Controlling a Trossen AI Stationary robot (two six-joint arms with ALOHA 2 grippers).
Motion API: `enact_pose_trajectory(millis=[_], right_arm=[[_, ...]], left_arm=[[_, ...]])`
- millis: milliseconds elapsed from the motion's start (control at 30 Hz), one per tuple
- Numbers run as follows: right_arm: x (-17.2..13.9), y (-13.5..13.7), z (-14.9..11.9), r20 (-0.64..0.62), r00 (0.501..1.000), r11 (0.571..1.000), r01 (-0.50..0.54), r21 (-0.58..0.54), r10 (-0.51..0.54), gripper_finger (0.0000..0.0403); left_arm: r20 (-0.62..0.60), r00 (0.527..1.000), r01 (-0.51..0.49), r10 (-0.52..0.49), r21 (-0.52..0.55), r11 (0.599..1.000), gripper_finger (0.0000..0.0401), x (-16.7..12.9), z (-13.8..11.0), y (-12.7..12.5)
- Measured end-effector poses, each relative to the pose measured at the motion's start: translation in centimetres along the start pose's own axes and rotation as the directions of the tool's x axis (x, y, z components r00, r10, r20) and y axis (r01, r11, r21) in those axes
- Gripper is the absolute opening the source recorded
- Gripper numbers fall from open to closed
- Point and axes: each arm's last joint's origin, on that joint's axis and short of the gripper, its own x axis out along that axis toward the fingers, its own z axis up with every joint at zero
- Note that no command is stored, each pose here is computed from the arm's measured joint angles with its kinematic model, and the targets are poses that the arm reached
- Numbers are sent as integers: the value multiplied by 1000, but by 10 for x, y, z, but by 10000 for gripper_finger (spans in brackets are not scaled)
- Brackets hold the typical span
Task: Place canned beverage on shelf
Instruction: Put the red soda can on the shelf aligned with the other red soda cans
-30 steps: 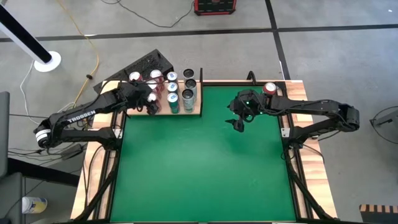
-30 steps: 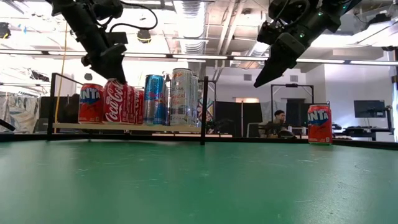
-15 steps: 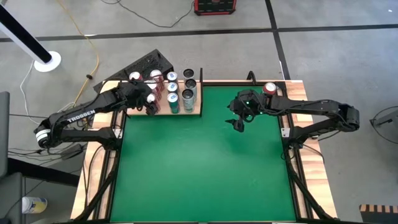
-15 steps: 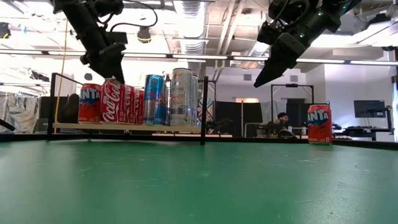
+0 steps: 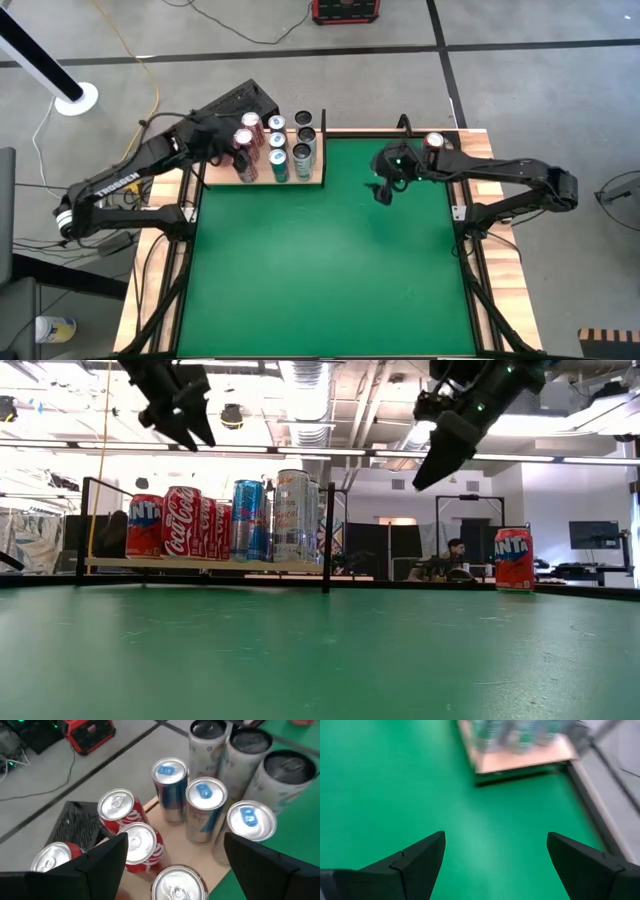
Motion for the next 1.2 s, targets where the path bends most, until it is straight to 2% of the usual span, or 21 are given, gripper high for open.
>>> enact_pose_trajectory(millis=[100, 167, 267, 333, 433, 633, 733, 900, 1100, 1200], right_arm=[[-13, -13, 9, -60, 988, 988, 147, 51, -144, 372], [-23, -27, 14, -102, 972, 966, 223, 131, -210, 372], [-34, -54, 14, -217, 940, 900, 320, 295, -264, 372], [-39, -75, 8, -294, 904, 822, 411, 395, -310, 372], [-42, -104, -4, -374, 852, 677, 520, 522, -366, 372], [-47, -143, -42, -537, 730, 378, 681, 627, -424, 372], [-47, -148, -44, -522, 730, 329, 673, 663, -441, 372], [-35, -145, -52, -549, 714, 292, 689, 664, -436, 372], [-21, -141, -57, -619, 632, 209, 759, 617, -467, 372], [-11, -137, -60, -670, 565, 151, 807, 571, -482, 372]], left_arm=[[26, 999, 30, -29, -24, 999, 314, -9, 3, 2], [43, 998, 55, -54, -26, 998, 314, -12, 2, 2], [52, 997, 62, -61, -10, 998, 310, -13, -1, 2], [69, 996, 61, -62, 10, 998, 306, -12, -1, 2], [100, 993, 67, -71, 43, 997, 301, -9, -1, 1], [138, 977, 149, -165, 116, 982, 300, -5, -1, -3], [136, 972, 172, -192, 144, 974, 299, -5, -1, -4], [133, 969, 183, -207, 170, 968, 299, -6, -2, -4], [131, 961, 218, -242, 175, 960, 299, -6, -2, -5], [126, 962, 220, -244, 176, 960, 299, -6, -2, -5]])
